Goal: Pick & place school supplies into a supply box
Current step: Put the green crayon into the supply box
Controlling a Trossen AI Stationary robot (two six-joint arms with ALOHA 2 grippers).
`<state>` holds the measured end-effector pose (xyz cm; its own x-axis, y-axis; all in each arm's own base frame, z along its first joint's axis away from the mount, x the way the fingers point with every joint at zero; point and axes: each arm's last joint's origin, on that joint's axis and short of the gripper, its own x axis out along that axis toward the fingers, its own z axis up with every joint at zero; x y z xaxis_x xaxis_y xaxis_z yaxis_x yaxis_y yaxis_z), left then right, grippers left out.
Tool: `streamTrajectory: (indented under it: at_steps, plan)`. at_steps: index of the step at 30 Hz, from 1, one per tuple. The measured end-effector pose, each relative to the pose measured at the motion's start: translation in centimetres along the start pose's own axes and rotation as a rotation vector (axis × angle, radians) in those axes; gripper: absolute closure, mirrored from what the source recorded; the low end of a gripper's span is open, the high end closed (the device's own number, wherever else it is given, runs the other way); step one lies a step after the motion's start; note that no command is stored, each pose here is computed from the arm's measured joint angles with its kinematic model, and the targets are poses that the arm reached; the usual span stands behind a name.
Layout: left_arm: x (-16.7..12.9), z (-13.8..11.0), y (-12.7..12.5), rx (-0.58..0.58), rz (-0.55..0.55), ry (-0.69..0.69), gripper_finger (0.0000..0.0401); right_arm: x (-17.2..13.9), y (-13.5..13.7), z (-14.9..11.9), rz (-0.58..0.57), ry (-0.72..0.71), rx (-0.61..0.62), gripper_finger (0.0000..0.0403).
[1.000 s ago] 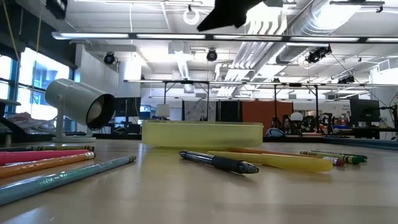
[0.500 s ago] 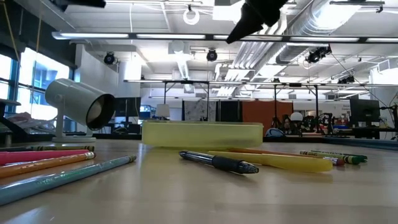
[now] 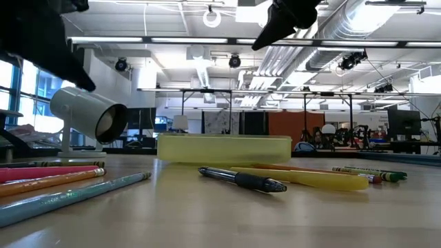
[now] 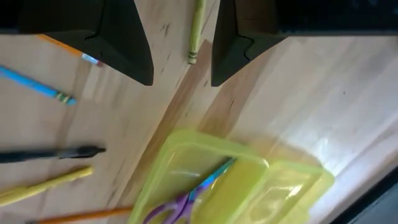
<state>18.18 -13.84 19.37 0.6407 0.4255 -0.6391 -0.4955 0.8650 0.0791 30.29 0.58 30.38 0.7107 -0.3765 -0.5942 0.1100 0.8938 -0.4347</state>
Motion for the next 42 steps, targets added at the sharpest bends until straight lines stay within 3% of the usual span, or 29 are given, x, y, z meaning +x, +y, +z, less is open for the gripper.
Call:
streamTrajectory:
  at_steps: [6, 13, 20, 34, 38, 42]
  plan:
    - [1.5, -1.5, -0.8, -0.053, 0.045, 0.047, 0.0203, 0.0, 0.0, -0.1, 0.001, 0.005, -0.003, 0.032]
    - [4.1, -2.5, 1.2, -0.089, 0.117, 0.13, 0.0203, 0.0, 0.0, -0.1, 0.002, 0.006, -0.003, 0.032]
    - [6.6, -2.9, 1.4, -0.098, -0.05, 0.151, 0.0203, 0.0, 0.1, -0.3, 0.007, 0.027, -0.016, 0.032]
    - [7.9, -3.6, 2.8, -0.131, -0.043, 0.245, 0.0204, -0.1, 0.3, -1.2, 0.053, 0.114, -0.04, 0.032]
    - [7.9, -3.7, 2.8, -0.132, -0.046, 0.249, 0.0235, -0.1, 0.4, -1.2, 0.086, 0.11, -0.038, 0.032]
    - [7.9, -3.7, 2.7, -0.152, -0.053, 0.264, 0.0311, -0.1, 0.4, -1.2, 0.097, 0.108, -0.038, 0.032]
